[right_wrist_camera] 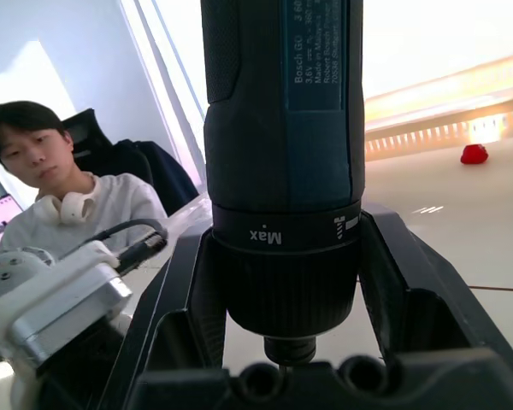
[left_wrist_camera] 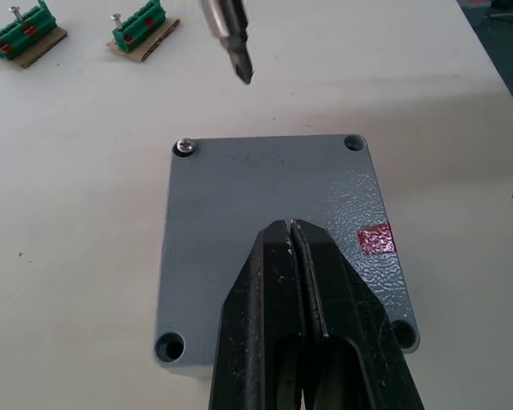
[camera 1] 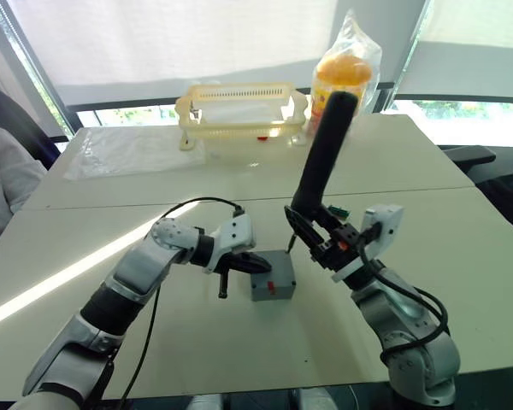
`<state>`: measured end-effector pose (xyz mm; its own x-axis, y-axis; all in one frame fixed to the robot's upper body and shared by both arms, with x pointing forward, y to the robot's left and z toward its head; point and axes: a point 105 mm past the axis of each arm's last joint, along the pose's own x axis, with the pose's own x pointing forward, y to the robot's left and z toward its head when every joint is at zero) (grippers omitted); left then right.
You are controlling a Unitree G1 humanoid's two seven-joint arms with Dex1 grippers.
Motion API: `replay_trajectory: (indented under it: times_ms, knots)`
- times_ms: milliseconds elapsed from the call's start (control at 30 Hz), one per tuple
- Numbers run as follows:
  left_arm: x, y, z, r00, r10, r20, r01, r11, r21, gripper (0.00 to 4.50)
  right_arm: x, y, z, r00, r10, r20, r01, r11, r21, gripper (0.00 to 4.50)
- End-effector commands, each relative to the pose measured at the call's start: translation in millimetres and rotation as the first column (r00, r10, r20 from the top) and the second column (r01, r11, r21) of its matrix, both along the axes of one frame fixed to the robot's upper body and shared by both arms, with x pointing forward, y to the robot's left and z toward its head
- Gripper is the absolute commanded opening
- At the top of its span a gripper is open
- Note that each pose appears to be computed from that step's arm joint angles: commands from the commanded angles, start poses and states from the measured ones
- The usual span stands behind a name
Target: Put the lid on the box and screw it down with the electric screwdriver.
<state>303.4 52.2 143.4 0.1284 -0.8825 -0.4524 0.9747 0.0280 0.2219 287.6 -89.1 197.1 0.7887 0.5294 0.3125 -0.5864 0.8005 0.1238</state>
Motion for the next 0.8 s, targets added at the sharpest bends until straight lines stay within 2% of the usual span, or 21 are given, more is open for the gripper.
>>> replay_trajectory:
  times_ms: [33, 300, 800]
  knots:
    - [2.2, 1.9, -5.4, 1.0, 0.023, 0.0, -0.023, 0.999, 0.022, 0.0, -1.2, 1.8, 15.7, 0.993, -0.025, 0.117, 0.024, 1.0, 0.01, 1.71]
    - [2.7, 3.3, -5.2, 1.0, 0.027, -0.008, -0.027, 0.999, 0.024, 0.0, 10.1, 0.9, 8.6, 0.988, -0.067, 0.141, 0.067, 0.998, 0.004, 1.71]
    - [1.3, 4.1, -6.1, 0.999, 0.037, -0.013, -0.036, 0.999, 0.029, 0.0, 12.5, 5.5, 4.1, 0.989, -0.05, 0.141, 0.051, 0.999, -0.001, 1.71]
